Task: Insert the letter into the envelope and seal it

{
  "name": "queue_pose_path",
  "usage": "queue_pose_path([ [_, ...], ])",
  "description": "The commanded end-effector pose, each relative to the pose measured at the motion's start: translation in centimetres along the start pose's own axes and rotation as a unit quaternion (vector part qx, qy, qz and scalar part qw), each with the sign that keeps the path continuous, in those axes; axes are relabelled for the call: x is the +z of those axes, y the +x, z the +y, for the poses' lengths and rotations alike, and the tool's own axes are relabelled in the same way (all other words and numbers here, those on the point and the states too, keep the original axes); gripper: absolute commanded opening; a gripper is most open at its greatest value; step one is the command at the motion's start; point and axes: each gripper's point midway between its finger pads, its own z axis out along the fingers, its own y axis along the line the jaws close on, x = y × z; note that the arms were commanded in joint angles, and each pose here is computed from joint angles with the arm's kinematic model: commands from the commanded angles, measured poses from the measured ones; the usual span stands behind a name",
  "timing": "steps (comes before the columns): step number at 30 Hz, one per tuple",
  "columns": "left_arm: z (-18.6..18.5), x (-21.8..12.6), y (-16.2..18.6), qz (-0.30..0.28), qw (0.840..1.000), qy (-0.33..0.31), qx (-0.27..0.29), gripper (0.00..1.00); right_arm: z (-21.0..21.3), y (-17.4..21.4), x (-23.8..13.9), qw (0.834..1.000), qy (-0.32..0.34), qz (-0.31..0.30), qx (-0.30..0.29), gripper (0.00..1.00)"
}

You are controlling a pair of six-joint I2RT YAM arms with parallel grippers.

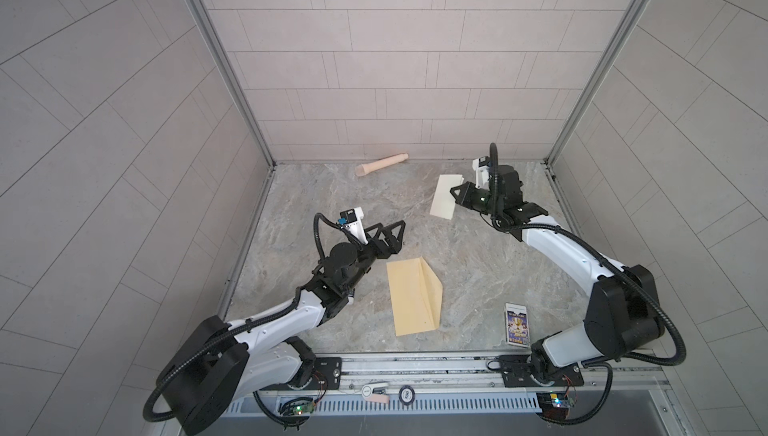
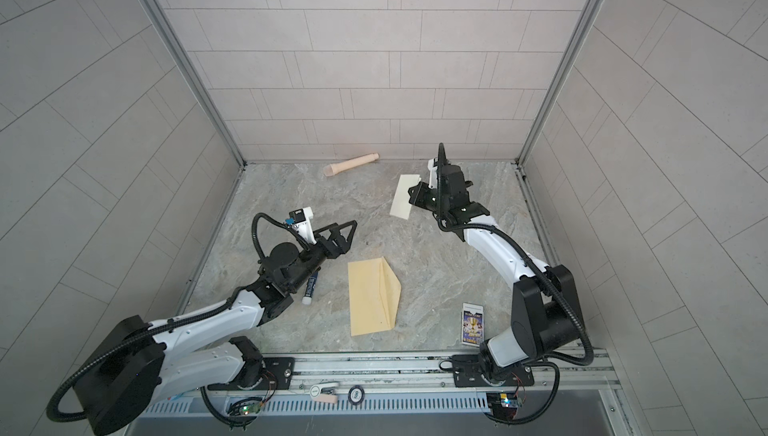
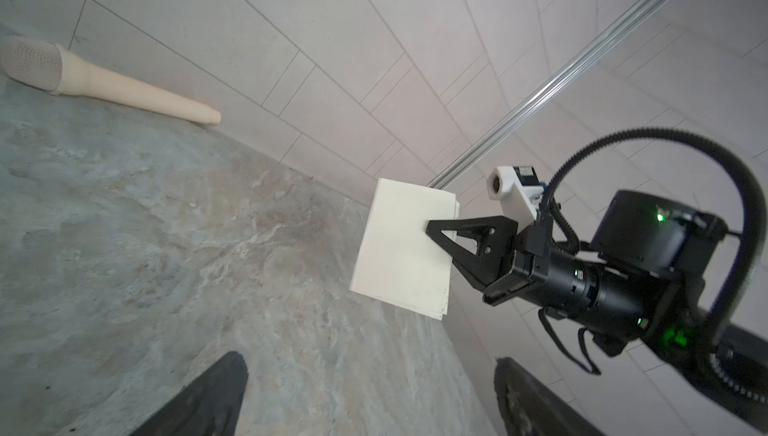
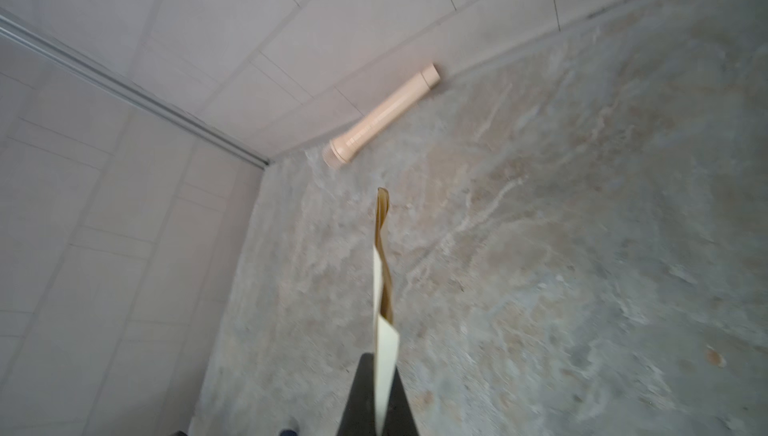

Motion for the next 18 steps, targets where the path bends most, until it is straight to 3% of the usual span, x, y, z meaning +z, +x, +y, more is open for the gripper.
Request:
queue_pose_path([
  [1, 1.0, 0.1, 2.1, 0.063, 0.996, -0.023, 0.063, 1.00, -2.4, 5.1, 0.3, 0.987, 0.012, 0.150, -0.050, 0.00],
  [6, 0.2, 1.6, 3.2, 0.082, 0.996, 0.009, 0.030, 1.00, -5.0, 4.5, 3.5, 0.984, 0.006, 0.179, -0.001, 0.00],
  [18, -1.7, 2.8, 3.8, 0.128, 0.991, 0.037, 0.027, 1.00, -8.8, 4.2, 7.4, 0.972, 0.032, 0.234, 0.022, 0.00],
])
